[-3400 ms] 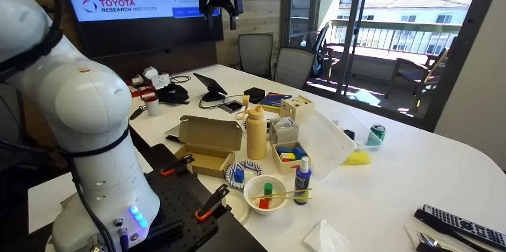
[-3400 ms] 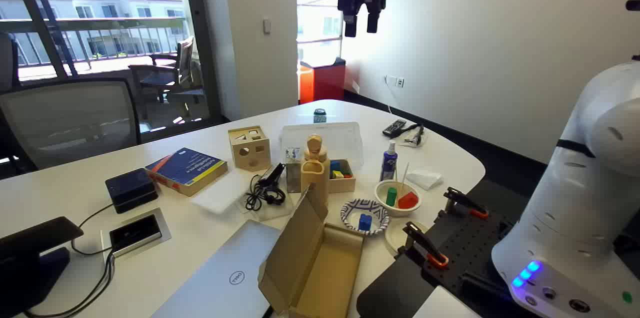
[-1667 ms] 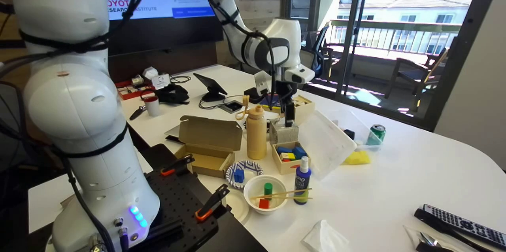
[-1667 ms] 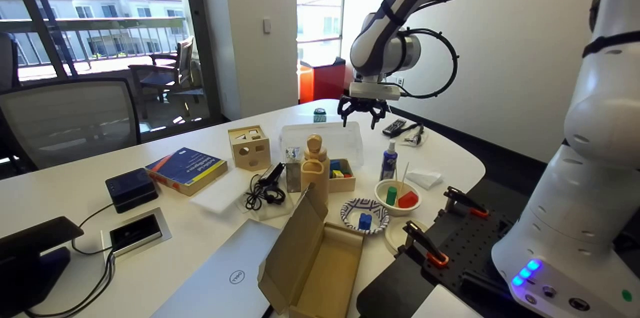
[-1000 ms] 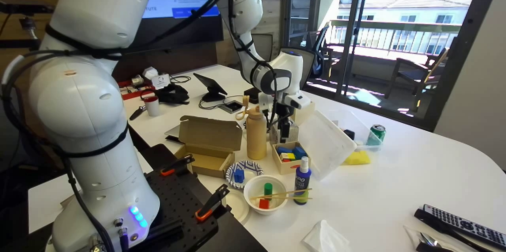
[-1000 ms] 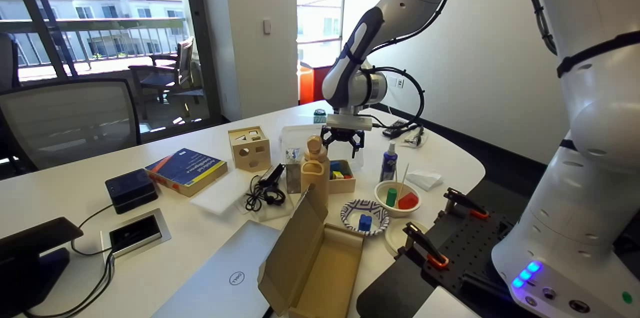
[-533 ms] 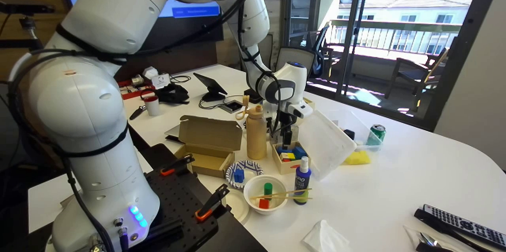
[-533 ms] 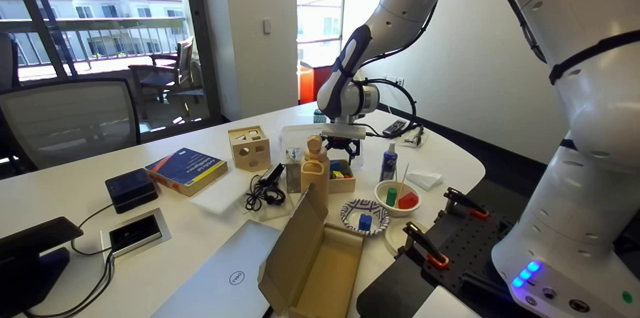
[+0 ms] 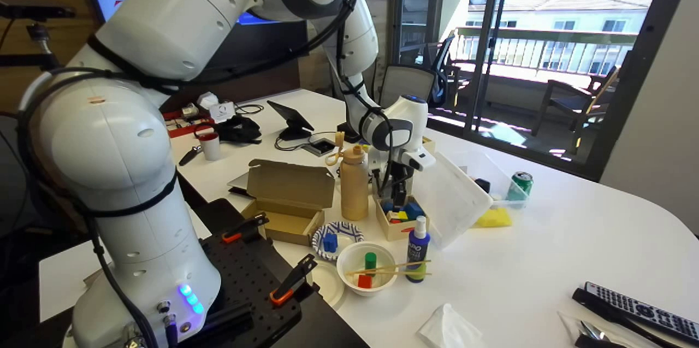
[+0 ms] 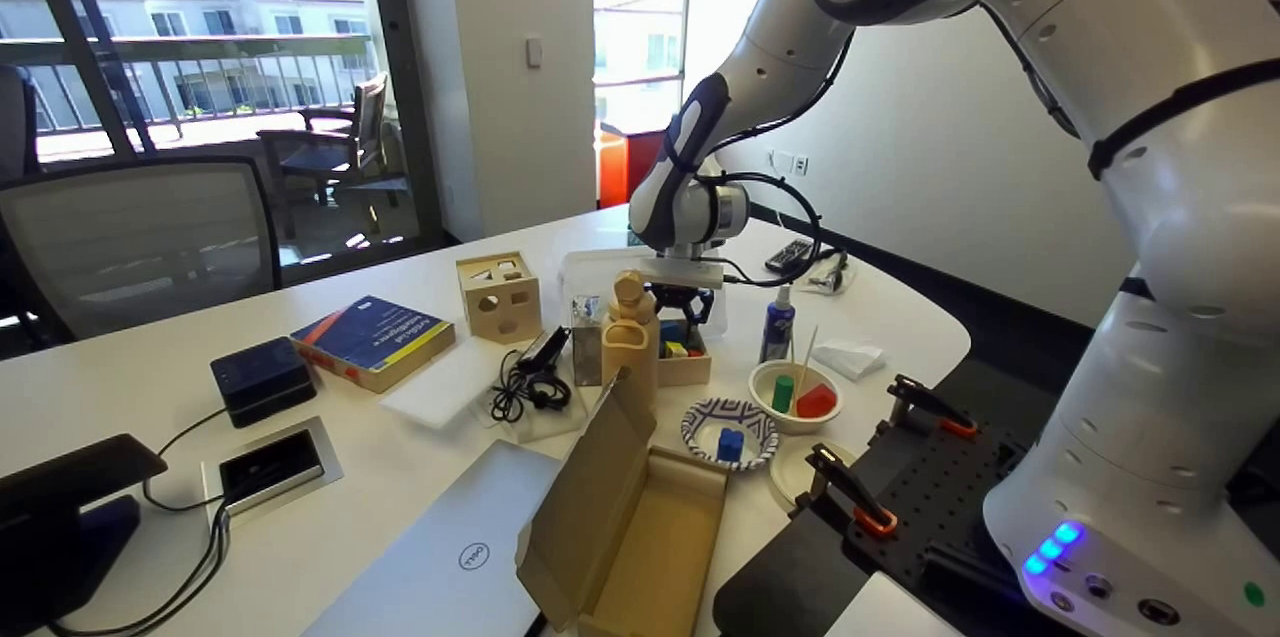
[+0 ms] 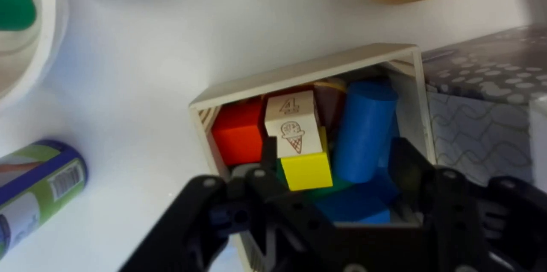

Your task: Remove one blue block from the wooden box and put it in the white bowl.

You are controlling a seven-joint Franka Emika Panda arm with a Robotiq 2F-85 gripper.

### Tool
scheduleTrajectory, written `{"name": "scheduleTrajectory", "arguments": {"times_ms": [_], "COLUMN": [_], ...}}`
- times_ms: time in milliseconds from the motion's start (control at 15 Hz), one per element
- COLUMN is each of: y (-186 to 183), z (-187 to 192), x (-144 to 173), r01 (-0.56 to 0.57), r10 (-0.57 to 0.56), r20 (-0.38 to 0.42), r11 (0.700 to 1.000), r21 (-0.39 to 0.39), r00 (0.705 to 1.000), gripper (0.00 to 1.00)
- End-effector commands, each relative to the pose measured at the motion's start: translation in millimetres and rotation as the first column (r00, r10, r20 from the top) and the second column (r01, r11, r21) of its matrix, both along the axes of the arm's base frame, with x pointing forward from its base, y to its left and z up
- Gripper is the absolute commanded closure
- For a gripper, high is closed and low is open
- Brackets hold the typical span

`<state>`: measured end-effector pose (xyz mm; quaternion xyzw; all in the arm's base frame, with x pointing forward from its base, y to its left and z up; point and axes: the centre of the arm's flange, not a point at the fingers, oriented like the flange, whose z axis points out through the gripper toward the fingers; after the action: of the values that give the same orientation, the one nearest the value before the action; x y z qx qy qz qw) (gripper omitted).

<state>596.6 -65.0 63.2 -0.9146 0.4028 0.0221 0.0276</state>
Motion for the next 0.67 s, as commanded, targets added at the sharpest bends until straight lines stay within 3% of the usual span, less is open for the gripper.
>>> {"name": "scheduleTrajectory", "arguments": {"times_ms": [0,267,467,533,600], "y": [3.8,8.1,11.3,12.0,12.3], "z": [-8.4,-16.4,-19.9,-21.0,-21.8], "x": [13.7,19.1,21.7,22.2,22.9], "r01": [0.03,0.028,0.026,0.029,0.038], "r10": [-0.03,-0.027,-0.025,-0.028,-0.037], "r20": [-0.026,-0.036,-0.051,-0.055,-0.062], "r11": [0.999,1.0,1.0,0.999,0.999], "r21": [0.01,0.013,0.016,0.019,0.023], "r00": [0.999,0.999,0.998,0.998,0.997], "gripper": [0.27,0.26,0.33,0.44,0.46]}}
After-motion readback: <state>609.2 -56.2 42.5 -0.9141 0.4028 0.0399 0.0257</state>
